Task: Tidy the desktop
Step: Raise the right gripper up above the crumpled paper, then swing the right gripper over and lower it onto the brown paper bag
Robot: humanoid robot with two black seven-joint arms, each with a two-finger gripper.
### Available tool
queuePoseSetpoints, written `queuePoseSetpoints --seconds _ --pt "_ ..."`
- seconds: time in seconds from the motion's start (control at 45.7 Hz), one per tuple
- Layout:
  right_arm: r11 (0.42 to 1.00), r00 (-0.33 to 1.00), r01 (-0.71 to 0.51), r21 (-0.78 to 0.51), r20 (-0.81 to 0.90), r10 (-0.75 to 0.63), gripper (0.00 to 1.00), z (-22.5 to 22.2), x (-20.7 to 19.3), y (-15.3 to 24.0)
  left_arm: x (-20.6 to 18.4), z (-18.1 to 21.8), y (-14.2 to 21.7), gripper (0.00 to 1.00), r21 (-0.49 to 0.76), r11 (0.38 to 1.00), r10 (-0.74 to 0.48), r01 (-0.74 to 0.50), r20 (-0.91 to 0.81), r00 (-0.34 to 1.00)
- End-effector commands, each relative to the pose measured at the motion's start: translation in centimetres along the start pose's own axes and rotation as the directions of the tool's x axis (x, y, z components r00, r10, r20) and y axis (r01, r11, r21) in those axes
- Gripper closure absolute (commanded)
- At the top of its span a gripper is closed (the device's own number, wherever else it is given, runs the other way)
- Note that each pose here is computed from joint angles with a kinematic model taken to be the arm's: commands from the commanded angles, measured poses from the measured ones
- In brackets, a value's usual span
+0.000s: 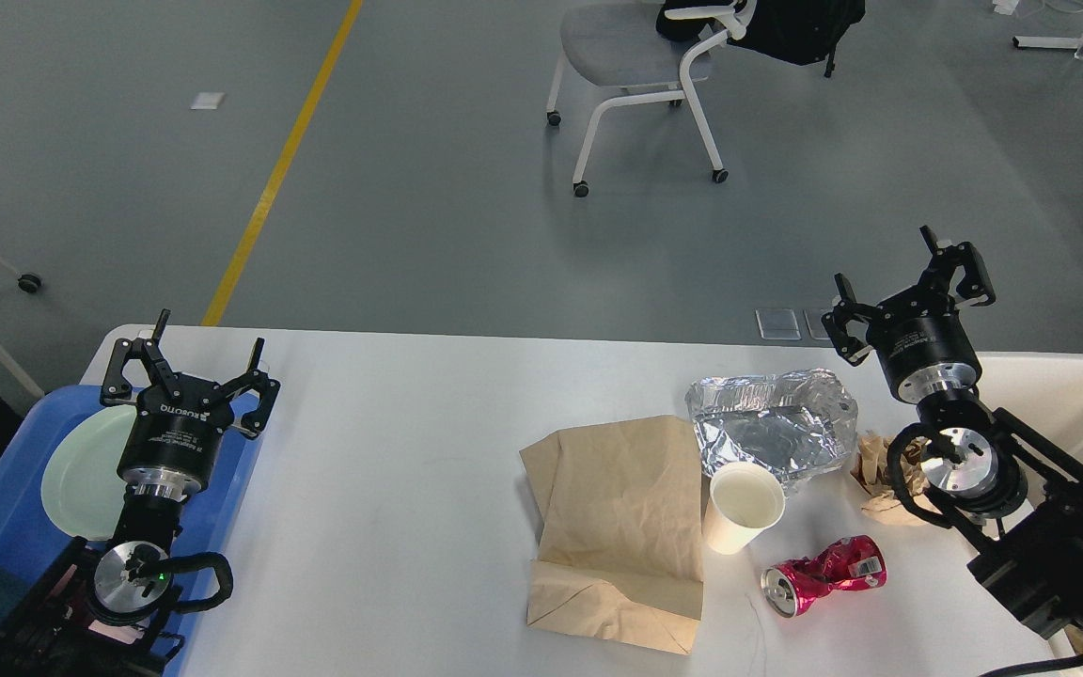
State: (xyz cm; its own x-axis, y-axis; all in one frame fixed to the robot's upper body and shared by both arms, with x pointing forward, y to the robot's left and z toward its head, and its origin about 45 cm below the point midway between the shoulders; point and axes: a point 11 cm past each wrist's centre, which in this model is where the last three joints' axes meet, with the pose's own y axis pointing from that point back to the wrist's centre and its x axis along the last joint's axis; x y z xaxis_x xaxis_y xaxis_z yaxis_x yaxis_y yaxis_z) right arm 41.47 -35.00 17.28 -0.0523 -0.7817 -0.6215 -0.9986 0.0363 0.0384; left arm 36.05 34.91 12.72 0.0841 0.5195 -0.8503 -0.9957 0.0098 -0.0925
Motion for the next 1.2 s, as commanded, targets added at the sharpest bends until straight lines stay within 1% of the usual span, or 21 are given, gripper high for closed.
queuePoseSetpoints --seconds 0.0,0.131,0.219,0.306,0.394,0.482,0.547,0.635,0.744,0.876,0.941,0.985,1.051,1.116,1.182 --pt "1.0 0.999 0.013 -0.018 -0.036 -0.014 0.0 0.0 -0.1 0.0 0.0 0.0 0.0 0.04 0.0 1.0 -0.001 0.001 0.0 1.0" --pt "0.999 0.999 0.021 -0.024 -0.044 -0.022 0.0 0.0 -0.2 -0.1 0.0 0.0 0.0 0.04 0.0 1.0 0.001 -0.001 0.0 1.0" --pt "1.0 0.995 0.015 -0.022 -0.094 -0.017 0.0 -1.5 0.7 0.0 0.0 0.0 0.0 0.04 0.0 1.0 0.001 -0.001 0.0 1.0" --pt "0.999 0.978 0.025 -0.048 -0.204 -0.034 0.0 -3.3 1.3 -0.2 0.0 0.0 0.0 0.04 0.0 1.0 -0.001 0.001 0.0 1.0" --pt "0.99 0.935 0.061 -0.131 -0.34 -0.102 0.0 -3.5 0.6 -0.6 0.0 0.0 0.0 0.04 0.0 1.0 -0.001 0.001 0.0 1.0" --pt "0.97 0.844 0.091 -0.225 -0.499 -0.195 0.0 -4.5 -0.4 -1.4 0.0 0.0 0.0 0.04 0.0 1.0 0.001 -0.001 0.0 1.0" --pt "0.951 0.764 0.107 -0.29 -0.588 -0.265 0.0 -4.9 -1.6 -2.0 0.0 0.0 0.0 0.04 0.0 1.0 -0.001 0.001 0.0 1.0" --pt "0.928 0.671 0.119 -0.352 -0.66 -0.337 0.0 -5.1 -3.1 -2.7 0.0 0.0 0.0 0.04 0.0 1.0 -0.001 0.001 0.0 1.0" --pt "0.911 0.553 0.12 -0.394 -0.736 -0.391 0.0 -6.7 -4.7 -3.7 0.0 0.0 0.0 0.04 0.0 1.0 -0.001 0.001 0.0 1.0" --pt "0.88 0.315 0.065 -0.47 -0.827 -0.465 0.0 -9.4 -6.4 -4.4 0.0 0.0 0.0 0.04 0.0 1.0 0.001 -0.001 0.0 1.0" --pt "0.849 0.177 0.019 -0.528 -0.834 -0.522 0.0 -9.9 -7.3 -4.6 0.0 0.0 0.0 0.04 0.0 1.0 0.001 -0.001 0.0 1.0" --pt "0.817 0.063 -0.014 -0.576 -0.816 -0.574 0.0 -9.3 -8.8 -4.9 0.0 0.0 0.0 0.04 0.0 1.0 0.001 -0.001 0.0 1.0" --pt "0.778 -0.055 -0.045 -0.626 -0.776 -0.628 0.0 -8.9 -11.2 -5.2 0.1 0.0 0.0 0.04 0.0 1.0 0.002 -0.002 0.0 1.0" --pt "0.695 -0.108 -0.082 -0.714 -0.687 -0.718 0.0 -8.3 -13.6 -4.3 0.1 0.0 0.0 0.04 0.0 1.0 0.002 -0.002 0.0 1.0" --pt "0.577 -0.125 -0.118 -0.808 -0.565 -0.816 0.0 -8.0 -16.6 -2.7 0.1 0.0 0.0 0.04 0.0 1.0 0.002 -0.002 0.0 1.0"
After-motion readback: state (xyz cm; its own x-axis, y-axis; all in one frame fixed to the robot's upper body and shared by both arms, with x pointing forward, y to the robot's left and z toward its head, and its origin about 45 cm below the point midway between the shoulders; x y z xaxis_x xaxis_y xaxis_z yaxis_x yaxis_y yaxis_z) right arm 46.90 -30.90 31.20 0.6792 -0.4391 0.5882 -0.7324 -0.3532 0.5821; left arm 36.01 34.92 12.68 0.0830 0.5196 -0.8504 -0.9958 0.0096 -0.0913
